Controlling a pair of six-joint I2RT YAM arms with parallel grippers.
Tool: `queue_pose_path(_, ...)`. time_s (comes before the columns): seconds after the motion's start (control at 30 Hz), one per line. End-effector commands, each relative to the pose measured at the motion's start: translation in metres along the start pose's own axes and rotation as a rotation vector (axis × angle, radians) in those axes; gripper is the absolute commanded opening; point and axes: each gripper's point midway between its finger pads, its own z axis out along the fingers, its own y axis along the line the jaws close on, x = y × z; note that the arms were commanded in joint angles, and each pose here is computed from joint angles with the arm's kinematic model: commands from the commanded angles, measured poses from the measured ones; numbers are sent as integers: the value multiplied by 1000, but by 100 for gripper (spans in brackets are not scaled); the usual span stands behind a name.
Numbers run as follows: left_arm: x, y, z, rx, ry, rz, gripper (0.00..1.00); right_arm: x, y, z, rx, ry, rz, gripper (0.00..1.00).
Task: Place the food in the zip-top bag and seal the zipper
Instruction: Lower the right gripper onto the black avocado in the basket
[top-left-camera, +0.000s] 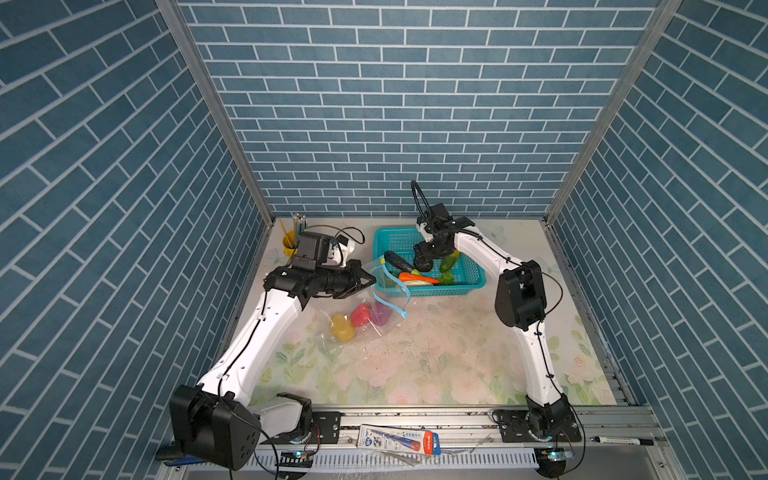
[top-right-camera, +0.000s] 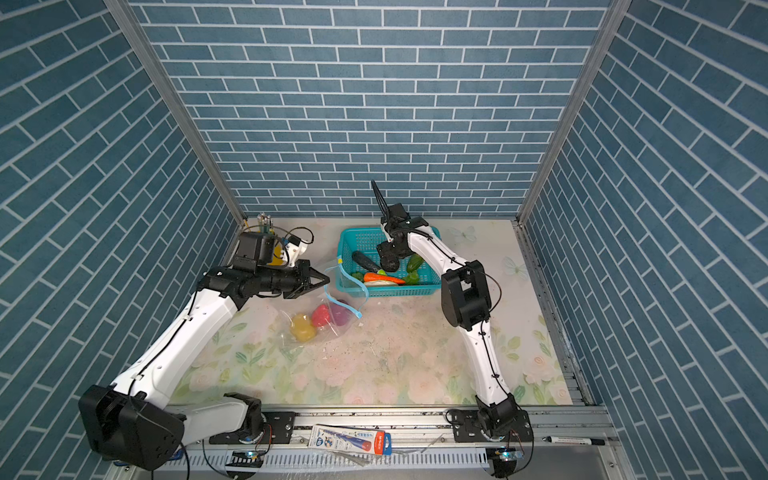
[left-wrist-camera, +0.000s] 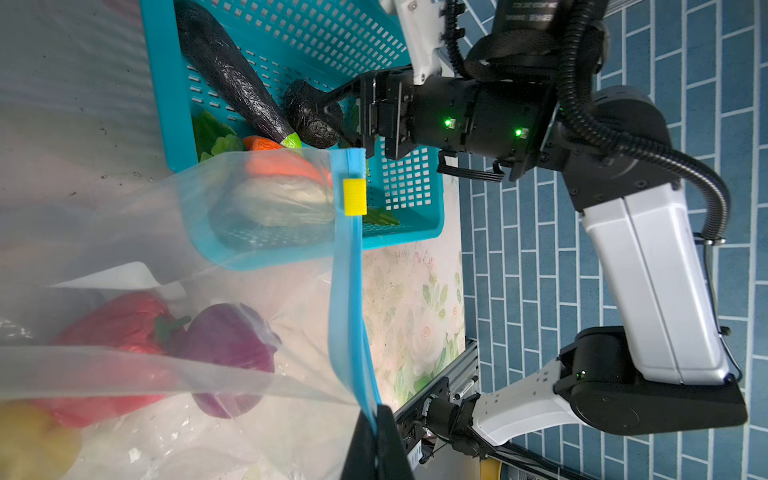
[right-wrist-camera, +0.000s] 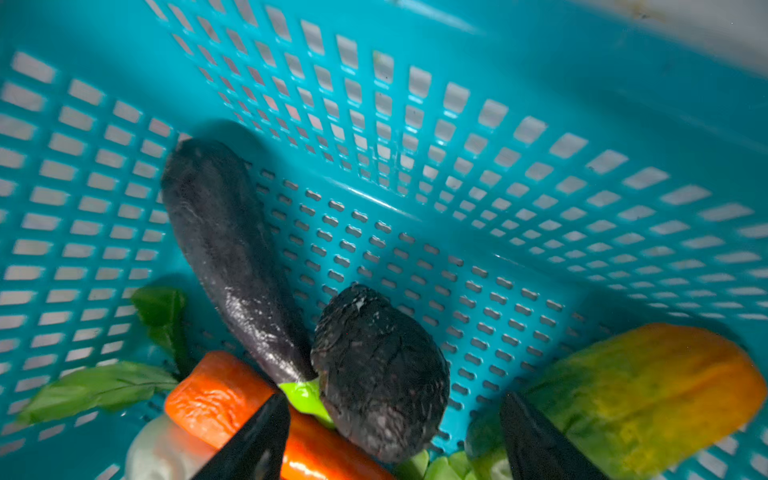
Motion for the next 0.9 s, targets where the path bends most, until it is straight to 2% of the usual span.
queue_pose_path(0.0, -2, -5, -4, 18, -11, 12, 0, -1, 1, 6, -18, 23, -59, 80)
queue_pose_path(0.23, -2, -4, -4, 16, -12, 12, 0, 3, 0, 20, -19, 52, -47, 70)
queue_pose_path(0.47, -2, -4, -4, 17, -12, 15, 0, 2, 9, 15, -72, 50, -33, 54)
queue_pose_path(0.87, 0, -2, -4, 12, -10, 16, 0, 2, 6, 7, -50, 51, 14, 51)
